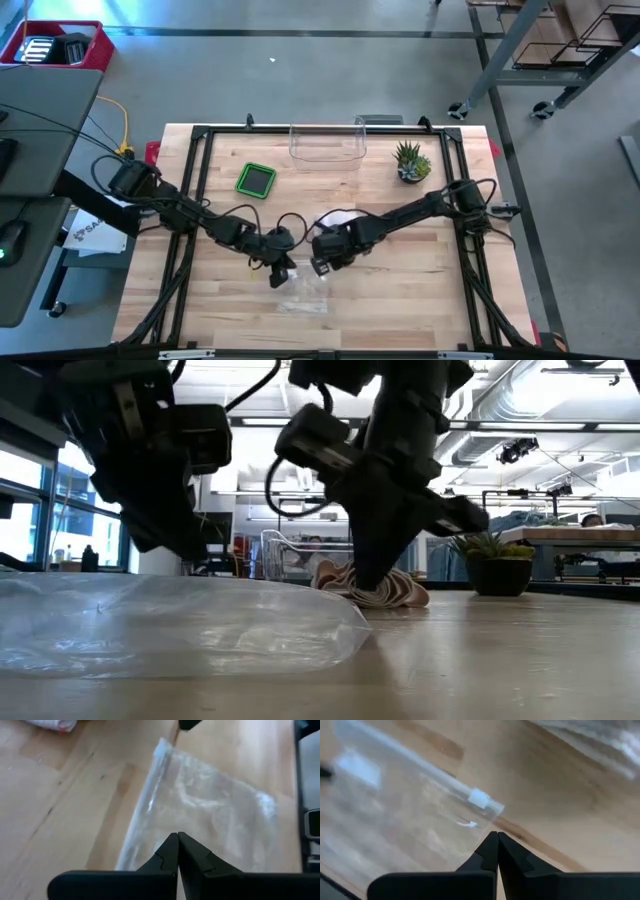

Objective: Roll bandage
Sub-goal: Open the transparent zip bag

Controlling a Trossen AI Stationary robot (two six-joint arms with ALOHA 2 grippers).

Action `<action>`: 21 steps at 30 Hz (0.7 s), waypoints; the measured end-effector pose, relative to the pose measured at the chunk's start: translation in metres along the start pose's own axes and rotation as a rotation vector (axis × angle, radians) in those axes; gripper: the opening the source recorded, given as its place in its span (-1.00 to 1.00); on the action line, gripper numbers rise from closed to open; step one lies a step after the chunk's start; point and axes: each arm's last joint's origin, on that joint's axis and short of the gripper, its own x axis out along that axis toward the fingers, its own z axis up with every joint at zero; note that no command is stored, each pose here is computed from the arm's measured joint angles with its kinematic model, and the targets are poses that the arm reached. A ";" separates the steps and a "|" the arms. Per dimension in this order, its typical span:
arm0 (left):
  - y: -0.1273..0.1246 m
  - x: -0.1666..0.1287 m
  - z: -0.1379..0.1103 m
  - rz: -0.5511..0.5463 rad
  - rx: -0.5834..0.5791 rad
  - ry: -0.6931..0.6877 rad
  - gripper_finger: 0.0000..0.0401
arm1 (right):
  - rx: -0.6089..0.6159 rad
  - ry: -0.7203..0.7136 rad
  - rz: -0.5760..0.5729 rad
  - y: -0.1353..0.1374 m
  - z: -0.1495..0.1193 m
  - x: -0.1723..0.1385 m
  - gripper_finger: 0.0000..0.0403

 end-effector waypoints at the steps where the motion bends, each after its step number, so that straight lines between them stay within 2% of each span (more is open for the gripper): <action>1: -0.001 0.000 0.001 -0.007 -0.005 -0.007 -1.00 | 0.047 -0.017 0.005 0.001 0.000 0.000 -1.00; 5: -0.003 0.000 0.004 -0.033 -0.009 -0.036 -1.00 | 0.174 -0.043 0.047 0.005 0.002 0.002 -1.00; 9: -0.003 0.000 0.003 -0.031 -0.008 -0.031 -1.00 | 0.235 -0.073 0.073 0.007 0.005 0.010 -1.00; 14: -0.004 0.000 0.002 -0.055 0.011 -0.007 -1.00 | 0.261 -0.086 0.001 0.001 0.004 0.016 -1.00; 21: -0.005 0.000 0.001 -0.081 0.047 0.016 -1.00 | 0.262 -0.100 0.010 0.001 0.005 0.016 -1.00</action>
